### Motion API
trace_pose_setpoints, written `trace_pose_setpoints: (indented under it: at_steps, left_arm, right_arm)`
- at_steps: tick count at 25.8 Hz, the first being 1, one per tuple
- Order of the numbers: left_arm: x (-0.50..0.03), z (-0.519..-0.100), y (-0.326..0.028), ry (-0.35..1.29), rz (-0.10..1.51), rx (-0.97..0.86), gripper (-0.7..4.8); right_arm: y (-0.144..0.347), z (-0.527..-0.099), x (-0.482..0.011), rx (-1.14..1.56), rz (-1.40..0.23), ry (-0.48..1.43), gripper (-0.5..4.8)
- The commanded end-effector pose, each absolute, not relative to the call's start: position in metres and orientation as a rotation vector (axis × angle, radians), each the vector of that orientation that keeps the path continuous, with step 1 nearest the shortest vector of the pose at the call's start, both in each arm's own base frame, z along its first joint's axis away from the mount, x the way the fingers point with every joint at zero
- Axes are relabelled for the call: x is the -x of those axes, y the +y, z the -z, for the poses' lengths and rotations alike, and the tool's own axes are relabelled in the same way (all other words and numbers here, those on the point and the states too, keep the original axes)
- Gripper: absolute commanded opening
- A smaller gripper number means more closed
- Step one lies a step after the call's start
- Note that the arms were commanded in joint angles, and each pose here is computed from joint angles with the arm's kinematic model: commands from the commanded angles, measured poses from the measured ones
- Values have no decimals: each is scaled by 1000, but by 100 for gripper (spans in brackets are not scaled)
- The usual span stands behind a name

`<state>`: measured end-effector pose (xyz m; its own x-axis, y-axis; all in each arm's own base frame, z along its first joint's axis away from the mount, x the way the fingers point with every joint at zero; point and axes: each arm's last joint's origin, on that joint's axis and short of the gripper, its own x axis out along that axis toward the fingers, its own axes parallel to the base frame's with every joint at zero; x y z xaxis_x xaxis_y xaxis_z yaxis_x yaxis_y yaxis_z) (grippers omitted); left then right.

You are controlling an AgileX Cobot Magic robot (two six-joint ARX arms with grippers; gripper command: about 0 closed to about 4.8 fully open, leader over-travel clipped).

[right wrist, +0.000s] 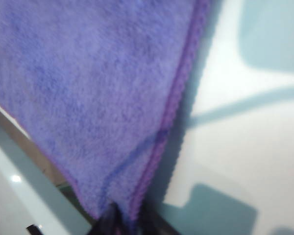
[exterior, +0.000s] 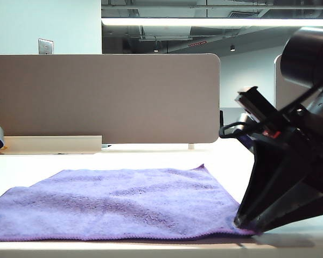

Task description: Fold the bottom of the cloth upward, then fold it vertically to form a square shape.

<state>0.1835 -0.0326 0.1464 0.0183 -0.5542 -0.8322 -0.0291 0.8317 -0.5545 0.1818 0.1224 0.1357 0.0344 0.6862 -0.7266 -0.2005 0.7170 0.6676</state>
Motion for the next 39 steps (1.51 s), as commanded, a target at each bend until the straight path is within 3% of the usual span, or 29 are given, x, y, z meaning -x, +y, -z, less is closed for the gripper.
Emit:
trace_pose_setpoints:
  at_steps: [1,4,6,14,22,34,39]
  left_arm:
    - [-183,-145,-31,1516,407,455,79]
    - [-183,-145,-31,1513,411,451,70]
    - [-183,-145,-31,1512,416,447,22]
    - [-185,-150,-35,1507,510,557,15]
    - [-217,-196,-39,1362,576,600,17]
    - [-256,-227,-40,1067,429,735,16]
    - [-270,-217,-38,1050,390,795,14]
  right_arm:
    - [122,-136,-182,-434,-708,1377,59]
    - [124,-137,-183,-450,-745,1364,19]
    - [125,-139,-184,-471,-768,1351,-7]
    - [131,-155,-193,-495,-809,1320,-6]
    - [137,-206,-221,-530,-826,1169,-6]
    - [104,-223,-259,-664,-708,1083,-6]
    - [112,-227,-284,-671,-719,1082,-6]
